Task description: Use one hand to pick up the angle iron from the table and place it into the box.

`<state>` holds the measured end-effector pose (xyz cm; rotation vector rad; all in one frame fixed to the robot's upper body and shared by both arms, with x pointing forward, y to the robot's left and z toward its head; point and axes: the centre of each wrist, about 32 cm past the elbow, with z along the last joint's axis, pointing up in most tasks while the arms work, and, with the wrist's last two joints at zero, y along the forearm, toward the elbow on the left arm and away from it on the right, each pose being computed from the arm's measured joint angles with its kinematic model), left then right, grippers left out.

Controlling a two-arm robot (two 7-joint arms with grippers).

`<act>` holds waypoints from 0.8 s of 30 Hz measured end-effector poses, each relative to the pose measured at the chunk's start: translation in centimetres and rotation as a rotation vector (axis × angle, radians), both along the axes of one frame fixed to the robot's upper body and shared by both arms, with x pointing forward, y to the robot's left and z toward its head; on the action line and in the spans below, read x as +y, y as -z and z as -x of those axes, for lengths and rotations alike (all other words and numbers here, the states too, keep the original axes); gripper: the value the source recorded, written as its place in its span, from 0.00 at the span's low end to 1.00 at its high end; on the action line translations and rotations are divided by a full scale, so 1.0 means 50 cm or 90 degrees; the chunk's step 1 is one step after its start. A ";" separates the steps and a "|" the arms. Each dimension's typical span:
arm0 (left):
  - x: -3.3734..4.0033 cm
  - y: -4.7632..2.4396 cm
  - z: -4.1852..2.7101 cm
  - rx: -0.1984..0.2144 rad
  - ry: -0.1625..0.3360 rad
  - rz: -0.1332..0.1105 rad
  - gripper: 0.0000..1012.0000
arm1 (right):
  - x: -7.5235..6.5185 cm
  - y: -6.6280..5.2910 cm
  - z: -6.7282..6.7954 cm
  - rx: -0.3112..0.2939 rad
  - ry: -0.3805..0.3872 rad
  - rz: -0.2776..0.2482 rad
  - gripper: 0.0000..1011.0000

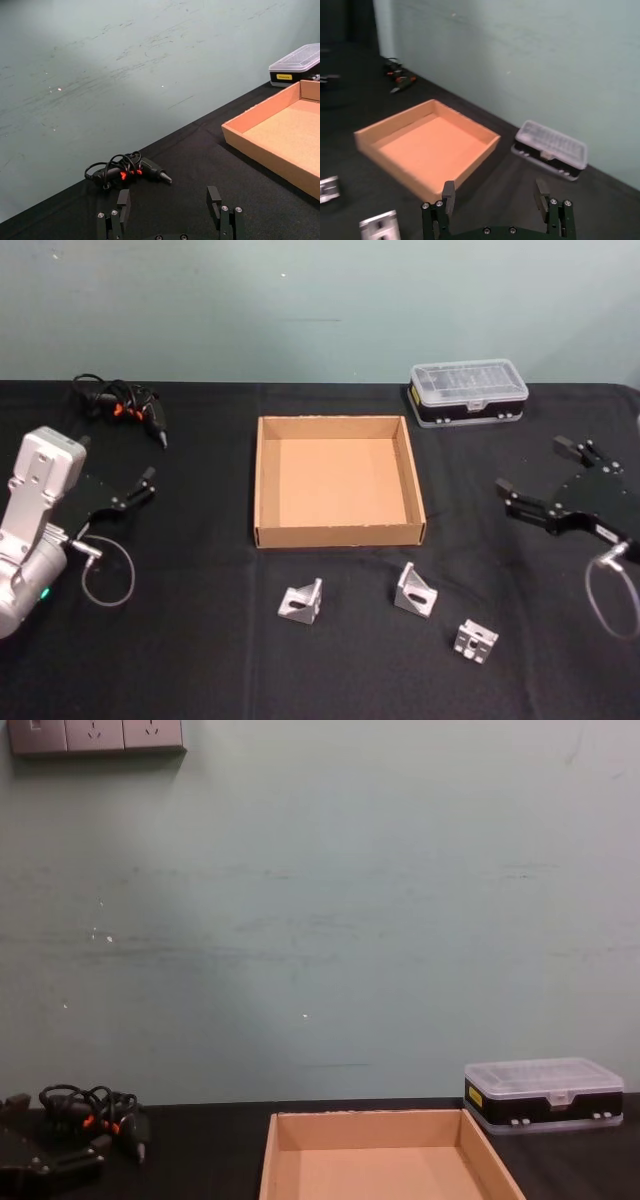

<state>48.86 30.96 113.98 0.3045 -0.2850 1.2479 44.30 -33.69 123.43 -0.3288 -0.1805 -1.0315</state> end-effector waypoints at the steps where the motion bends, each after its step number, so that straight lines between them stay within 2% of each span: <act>1: 0.000 0.000 0.000 0.000 0.000 0.000 0.99 | -0.006 -0.012 0.007 0.017 -0.012 -0.004 0.99; 3: 0.000 0.000 0.000 0.000 0.000 0.000 0.99 | -0.009 -0.019 0.010 0.025 -0.016 -0.007 0.99; 9: 0.000 0.000 0.000 0.000 0.000 0.000 0.99 | -0.025 -0.057 0.035 0.079 -0.069 -0.018 0.99; 12: 0.000 0.000 0.000 0.000 0.000 0.000 0.99 | -0.027 -0.065 0.041 0.099 -0.089 -0.017 0.99; 14: 0.000 0.000 0.000 0.000 0.000 0.000 0.99 | -0.029 -0.071 0.049 0.136 -0.119 -0.016 0.99; 15: 0.000 0.000 0.000 0.000 0.000 0.000 0.99 | -0.029 -0.071 0.049 0.136 -0.119 -0.016 0.99; 20: 0.000 0.000 0.000 0.000 0.000 0.000 0.99 | -0.032 -0.066 0.056 0.205 -0.153 -0.020 0.99; 24: 0.000 0.000 0.000 0.000 0.000 0.000 0.99 | -0.031 -0.056 0.057 0.231 -0.164 -0.016 0.99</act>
